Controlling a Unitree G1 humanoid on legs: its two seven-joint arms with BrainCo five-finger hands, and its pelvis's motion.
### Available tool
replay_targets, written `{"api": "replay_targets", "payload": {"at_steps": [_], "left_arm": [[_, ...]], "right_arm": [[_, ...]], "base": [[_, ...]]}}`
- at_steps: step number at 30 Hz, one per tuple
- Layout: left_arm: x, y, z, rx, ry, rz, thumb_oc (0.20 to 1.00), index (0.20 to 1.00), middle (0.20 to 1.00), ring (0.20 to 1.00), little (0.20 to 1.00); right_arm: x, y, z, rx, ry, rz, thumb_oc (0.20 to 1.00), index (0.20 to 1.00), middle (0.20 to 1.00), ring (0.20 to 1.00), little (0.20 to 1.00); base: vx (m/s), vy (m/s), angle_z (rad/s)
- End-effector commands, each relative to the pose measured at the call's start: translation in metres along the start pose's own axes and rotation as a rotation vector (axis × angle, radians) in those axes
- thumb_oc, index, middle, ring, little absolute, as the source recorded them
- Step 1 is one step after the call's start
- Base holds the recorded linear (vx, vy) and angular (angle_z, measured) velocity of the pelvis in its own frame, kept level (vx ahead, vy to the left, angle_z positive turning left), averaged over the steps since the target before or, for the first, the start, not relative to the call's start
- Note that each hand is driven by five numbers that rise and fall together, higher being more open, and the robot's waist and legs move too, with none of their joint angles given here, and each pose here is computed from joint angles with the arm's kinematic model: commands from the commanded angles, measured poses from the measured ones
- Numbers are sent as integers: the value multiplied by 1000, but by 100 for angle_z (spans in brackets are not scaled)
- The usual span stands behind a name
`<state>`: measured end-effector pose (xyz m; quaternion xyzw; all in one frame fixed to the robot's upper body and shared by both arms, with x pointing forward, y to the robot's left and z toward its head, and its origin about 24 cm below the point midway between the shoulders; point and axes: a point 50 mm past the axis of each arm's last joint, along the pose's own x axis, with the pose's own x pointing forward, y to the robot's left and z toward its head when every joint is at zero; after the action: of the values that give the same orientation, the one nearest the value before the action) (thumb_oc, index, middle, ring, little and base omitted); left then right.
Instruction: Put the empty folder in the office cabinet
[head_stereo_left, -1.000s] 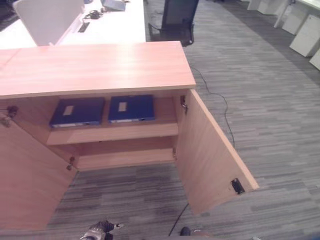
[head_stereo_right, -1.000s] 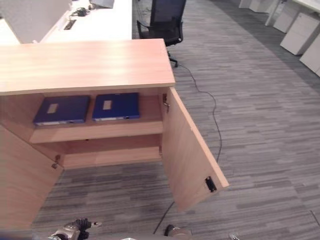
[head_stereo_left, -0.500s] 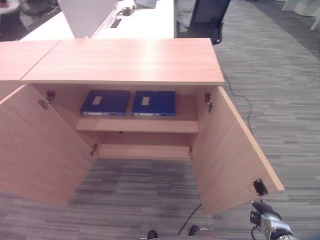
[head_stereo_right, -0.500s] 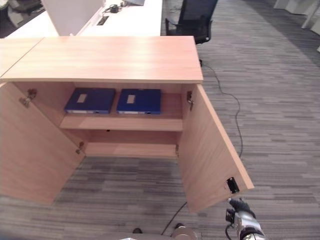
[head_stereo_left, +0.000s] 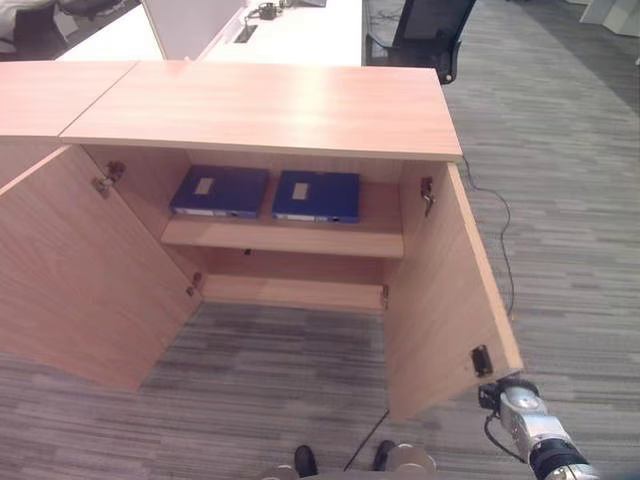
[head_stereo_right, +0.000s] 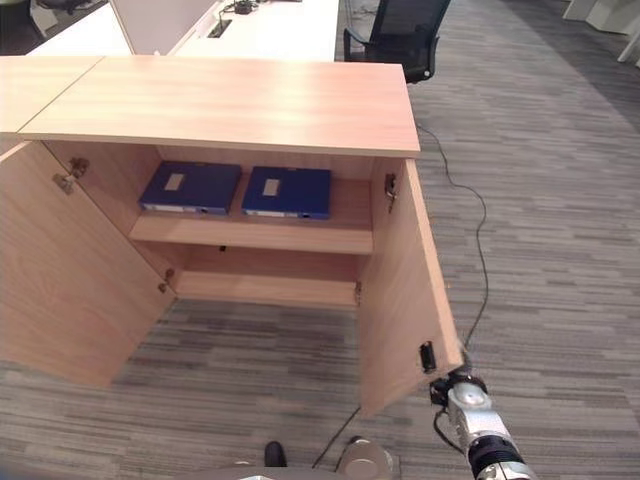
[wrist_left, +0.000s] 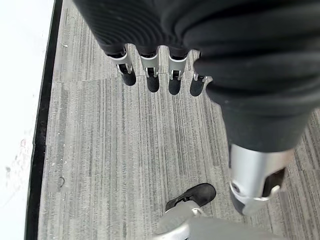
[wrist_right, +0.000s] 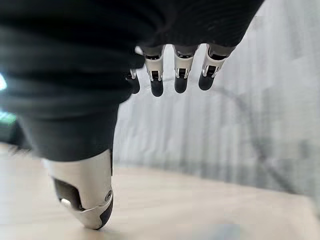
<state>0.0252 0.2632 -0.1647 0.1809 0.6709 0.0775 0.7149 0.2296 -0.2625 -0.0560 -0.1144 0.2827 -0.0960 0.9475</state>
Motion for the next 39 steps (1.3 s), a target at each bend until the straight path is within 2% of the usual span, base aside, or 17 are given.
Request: {"api": "replay_targets", "payload": {"at_steps": [1, 5, 6, 12, 18, 25, 26, 27, 30, 34, 39], "left_arm": [[0, 2, 0, 11, 4, 4, 1000, 1000, 1000, 1000, 1000], [0, 4, 8, -3, -21, 5, 1000, 1000, 1000, 1000, 1000], [0, 4, 9, -1, -29, 5, 1000, 1000, 1000, 1000, 1000], [0, 5, -2, 23, 3, 4, 1000, 1000, 1000, 1000, 1000], [0, 10, -16, 25, 41, 14, 1000, 1000, 1000, 1000, 1000], [0, 9, 2, 2, -24, 37, 1000, 1000, 1000, 1000, 1000], [0, 6, 10, 48, -53, 32, 1000, 1000, 1000, 1000, 1000], [0, 6, 10, 48, -53, 32, 1000, 1000, 1000, 1000, 1000], [0, 7, 17, 119, -84, 28, 1000, 1000, 1000, 1000, 1000], [0, 3, 17, 155, -90, 16, 1000, 1000, 1000, 1000, 1000], [0, -3, 10, 113, -64, -3, 1000, 1000, 1000, 1000, 1000]], "right_arm": [[4, 51, 56, 14, -245, 217, 1000, 1000, 1000, 1000, 1000], [-10, 94, 84, 3, -365, 433, 1000, 1000, 1000, 1000, 1000], [-19, 116, 93, 23, -400, 540, 1000, 1000, 1000, 1000, 1000], [-35, 154, 105, 2, -450, 695, 1000, 1000, 1000, 1000, 1000], [-40, 167, 104, -57, -454, 744, 1000, 1000, 1000, 1000, 1000], [-34, 158, 96, -111, -442, 701, 1000, 1000, 1000, 1000, 1000], [-28, 140, 87, -115, -415, 632, 1000, 1000, 1000, 1000, 1000], [-28, 139, 87, -115, -415, 632, 1000, 1000, 1000, 1000, 1000], [-18, 105, 74, -111, -362, 501, 1000, 1000, 1000, 1000, 1000], [-12, 89, 67, -138, -327, 425, 1000, 1000, 1000, 1000, 1000], [0, 71, 39, -175, -181, 329, 1000, 1000, 1000, 1000, 1000]], "base": [[0, 0, 0], [-8, -2, 3], [-12, -5, 10], [-20, -26, 31], [-3, -3, 29], [-50, 13, 33], [50, -2, 68], [91, -21, 92], [101, -75, 96], [117, -130, 121], [167, -209, 34]]}}
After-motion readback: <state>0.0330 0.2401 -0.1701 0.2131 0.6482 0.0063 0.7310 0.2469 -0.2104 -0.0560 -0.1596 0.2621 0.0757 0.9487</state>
